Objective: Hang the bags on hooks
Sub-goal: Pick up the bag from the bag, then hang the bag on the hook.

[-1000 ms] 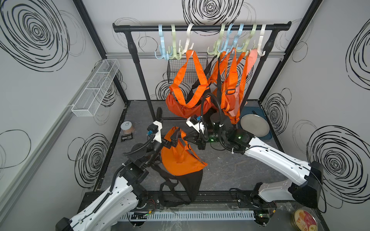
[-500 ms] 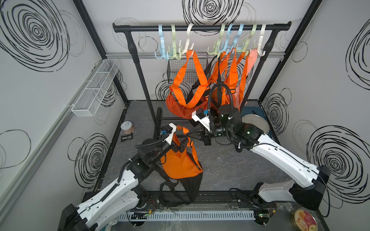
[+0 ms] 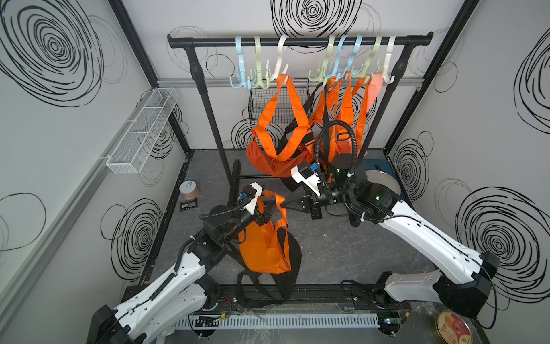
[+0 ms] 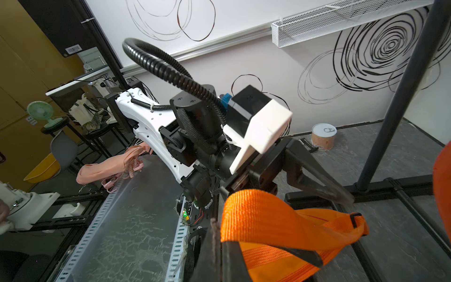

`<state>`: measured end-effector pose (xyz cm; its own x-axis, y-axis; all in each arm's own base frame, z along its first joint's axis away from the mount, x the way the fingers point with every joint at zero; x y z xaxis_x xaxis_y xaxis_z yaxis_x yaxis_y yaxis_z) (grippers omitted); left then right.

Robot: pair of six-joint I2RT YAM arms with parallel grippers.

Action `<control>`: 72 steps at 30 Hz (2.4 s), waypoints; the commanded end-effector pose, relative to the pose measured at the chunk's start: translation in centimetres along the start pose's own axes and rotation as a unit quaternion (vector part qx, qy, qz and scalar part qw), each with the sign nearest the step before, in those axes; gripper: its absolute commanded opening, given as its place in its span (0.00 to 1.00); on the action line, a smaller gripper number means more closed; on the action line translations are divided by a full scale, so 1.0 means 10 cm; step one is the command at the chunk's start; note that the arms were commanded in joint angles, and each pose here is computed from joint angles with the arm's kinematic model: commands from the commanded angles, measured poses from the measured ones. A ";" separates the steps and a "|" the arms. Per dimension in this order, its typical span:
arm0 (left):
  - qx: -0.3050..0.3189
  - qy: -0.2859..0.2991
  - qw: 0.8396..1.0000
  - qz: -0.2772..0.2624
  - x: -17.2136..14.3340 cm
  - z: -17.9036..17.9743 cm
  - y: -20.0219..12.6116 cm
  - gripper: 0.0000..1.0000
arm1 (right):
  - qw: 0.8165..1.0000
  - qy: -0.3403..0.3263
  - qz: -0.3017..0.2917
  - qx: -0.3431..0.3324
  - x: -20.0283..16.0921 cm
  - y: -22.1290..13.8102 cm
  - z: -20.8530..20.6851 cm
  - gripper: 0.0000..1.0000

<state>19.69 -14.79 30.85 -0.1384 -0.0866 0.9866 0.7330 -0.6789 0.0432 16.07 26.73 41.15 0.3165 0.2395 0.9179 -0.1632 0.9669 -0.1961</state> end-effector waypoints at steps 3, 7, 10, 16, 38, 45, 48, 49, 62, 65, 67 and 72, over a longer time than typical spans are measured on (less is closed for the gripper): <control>-0.031 -0.052 0.996 -0.059 0.21 0.19 0.21 0.61 | 0.998 -0.020 -0.009 0.057 0.13 -0.05 0.17 0.00; -0.041 -0.074 0.994 -0.074 0.24 0.19 0.25 0.58 | 0.997 -0.021 -0.006 0.072 0.14 -0.03 0.19 0.00; -0.028 -0.060 0.996 -0.059 0.21 0.19 0.21 0.46 | 0.996 -0.031 -0.011 0.079 0.18 -0.08 0.25 0.00; -0.006 -0.030 0.998 -0.050 0.26 0.20 0.08 0.19 | 0.993 -0.065 -0.047 0.085 0.37 -0.33 0.38 0.00; 0.028 -0.053 0.998 -0.008 1.96 0.35 0.23 0.00 | 0.964 -0.113 -0.224 -0.091 1.69 -0.63 -0.20 0.00; 0.090 -0.102 0.991 -0.003 2.26 0.63 0.54 0.00 | 0.955 -0.117 -0.264 -0.064 2.19 -0.70 -0.59 0.00; 0.110 -0.120 0.987 -0.010 2.34 0.77 0.65 0.00 | 0.953 -0.106 -0.281 -0.049 2.28 -0.75 -0.80 0.00; 0.112 -0.124 0.986 -0.012 2.36 0.82 0.69 0.00 | 0.952 -0.103 -0.287 -0.040 2.29 -0.77 -0.86 0.00; 0.147 -0.146 0.978 -0.041 2.49 1.27 0.92 0.00 | 0.937 -0.123 -0.326 -0.038 2.28 -0.68 -1.23 0.00; 0.144 -0.149 0.978 -0.034 2.48 1.31 1.02 0.00 | 0.932 -0.120 -0.340 -0.045 2.28 -0.67 -1.31 0.00; 0.146 -0.151 0.977 -0.022 2.43 1.34 1.10 0.00 | 0.929 -0.118 -0.346 -0.050 2.27 -0.64 -1.36 0.00; 0.149 -0.158 0.976 -0.002 2.35 1.41 1.22 0.00 | 0.930 -0.116 -0.346 -0.054 2.24 -0.54 -1.45 0.00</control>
<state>34.60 -15.18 56.28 0.0343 0.1582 0.9868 0.9020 -0.4300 0.0376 37.73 27.64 57.53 0.1285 -0.4224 0.8973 0.1102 0.9052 0.4104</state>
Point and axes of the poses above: each gripper's point midway between its finger pads, its own y axis out along the fingers, its own z axis along the line the jaws close on, x = y × z, the point moved 9 cm from there along -y, back along the fingers, and after that the axes turned 9 degrees about y, right-handed, at the moved point
